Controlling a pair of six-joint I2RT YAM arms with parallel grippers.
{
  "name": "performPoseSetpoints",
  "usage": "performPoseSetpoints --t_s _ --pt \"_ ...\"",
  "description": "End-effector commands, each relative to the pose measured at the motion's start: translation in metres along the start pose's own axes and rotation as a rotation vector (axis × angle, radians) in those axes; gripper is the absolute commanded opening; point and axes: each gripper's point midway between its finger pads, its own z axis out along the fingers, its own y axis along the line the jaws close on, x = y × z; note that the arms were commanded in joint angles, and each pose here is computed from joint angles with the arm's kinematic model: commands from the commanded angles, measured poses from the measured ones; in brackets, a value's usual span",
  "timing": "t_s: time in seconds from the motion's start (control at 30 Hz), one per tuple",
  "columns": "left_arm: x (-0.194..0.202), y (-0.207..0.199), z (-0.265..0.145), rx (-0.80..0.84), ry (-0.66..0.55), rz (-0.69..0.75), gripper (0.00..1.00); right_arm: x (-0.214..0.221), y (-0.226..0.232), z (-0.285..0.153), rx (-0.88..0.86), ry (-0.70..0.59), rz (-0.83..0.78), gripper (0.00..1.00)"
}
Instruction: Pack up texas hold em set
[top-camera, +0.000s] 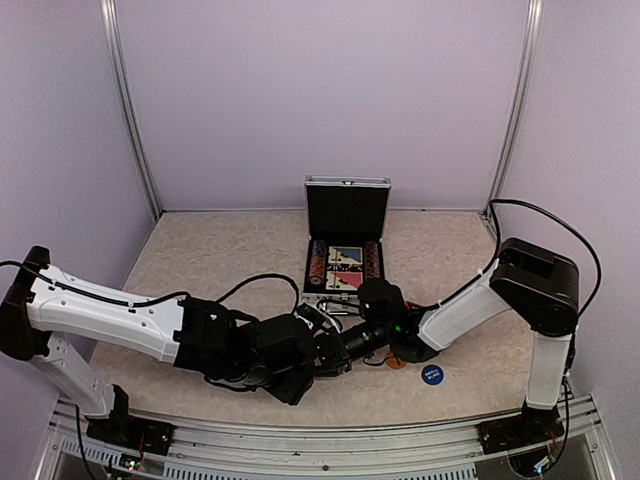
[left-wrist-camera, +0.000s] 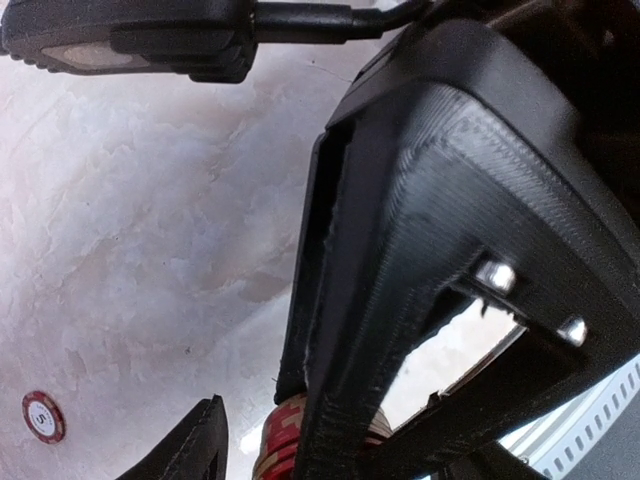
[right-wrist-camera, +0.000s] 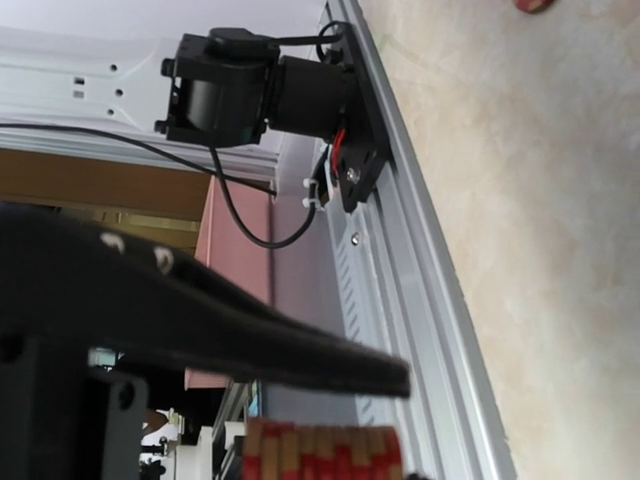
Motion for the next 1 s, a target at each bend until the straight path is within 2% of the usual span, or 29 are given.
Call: performPoseSetpoints --t_s 0.0,0.7,0.97 --pt "-0.008 -0.003 -0.01 0.026 -0.032 -0.013 0.7 -0.007 0.019 0.002 -0.035 0.005 -0.065 0.17" --pt "-0.016 0.005 -0.038 0.067 -0.099 -0.078 0.99 -0.035 -0.005 -0.027 0.065 -0.066 -0.082 0.17" --pt "-0.013 0.022 -0.042 0.017 -0.122 -0.113 0.99 -0.052 -0.014 -0.043 0.116 -0.097 -0.093 0.16"
